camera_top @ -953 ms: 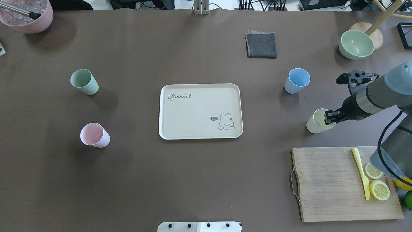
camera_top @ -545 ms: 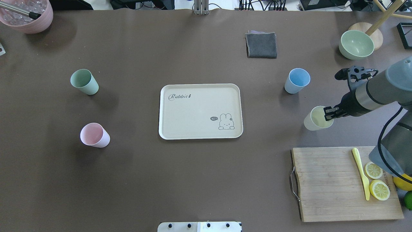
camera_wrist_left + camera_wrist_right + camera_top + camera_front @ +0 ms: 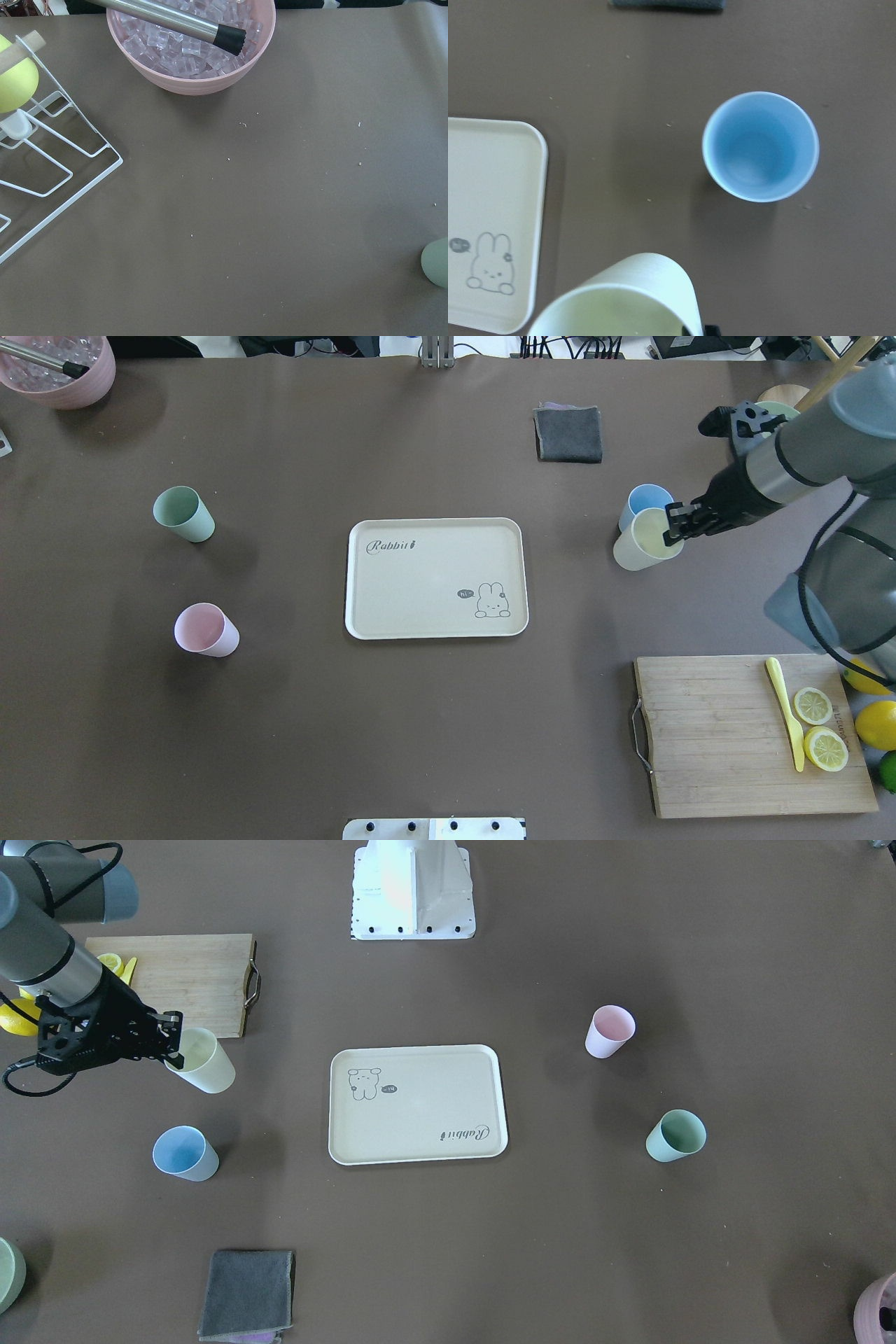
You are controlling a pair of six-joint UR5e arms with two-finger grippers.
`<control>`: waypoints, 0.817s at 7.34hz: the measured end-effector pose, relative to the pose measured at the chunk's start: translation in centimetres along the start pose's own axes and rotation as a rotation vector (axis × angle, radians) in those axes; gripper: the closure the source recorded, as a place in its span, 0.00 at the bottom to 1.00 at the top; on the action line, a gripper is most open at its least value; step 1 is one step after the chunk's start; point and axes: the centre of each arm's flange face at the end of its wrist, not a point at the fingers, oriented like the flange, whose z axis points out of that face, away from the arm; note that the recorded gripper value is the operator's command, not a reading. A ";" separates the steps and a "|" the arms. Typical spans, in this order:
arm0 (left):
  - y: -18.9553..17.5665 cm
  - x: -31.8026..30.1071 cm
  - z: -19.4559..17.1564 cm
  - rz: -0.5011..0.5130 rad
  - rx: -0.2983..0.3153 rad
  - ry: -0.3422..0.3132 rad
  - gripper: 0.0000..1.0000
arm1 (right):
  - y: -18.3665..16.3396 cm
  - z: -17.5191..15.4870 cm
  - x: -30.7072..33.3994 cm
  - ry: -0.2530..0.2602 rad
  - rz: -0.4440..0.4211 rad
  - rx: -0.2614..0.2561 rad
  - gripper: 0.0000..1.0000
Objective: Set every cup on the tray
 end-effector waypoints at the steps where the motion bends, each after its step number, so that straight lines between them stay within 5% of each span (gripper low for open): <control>1: 0.3 2.0 0.4 -0.030 -0.006 0.014 0.02 | -0.3 0.3 -4.6 0.006 0.036 0.000 1.00; 6: 5.9 14.9 2.9 -0.076 -0.106 0.106 0.02 | 4.1 6.2 -17.1 0.074 0.072 -0.001 1.00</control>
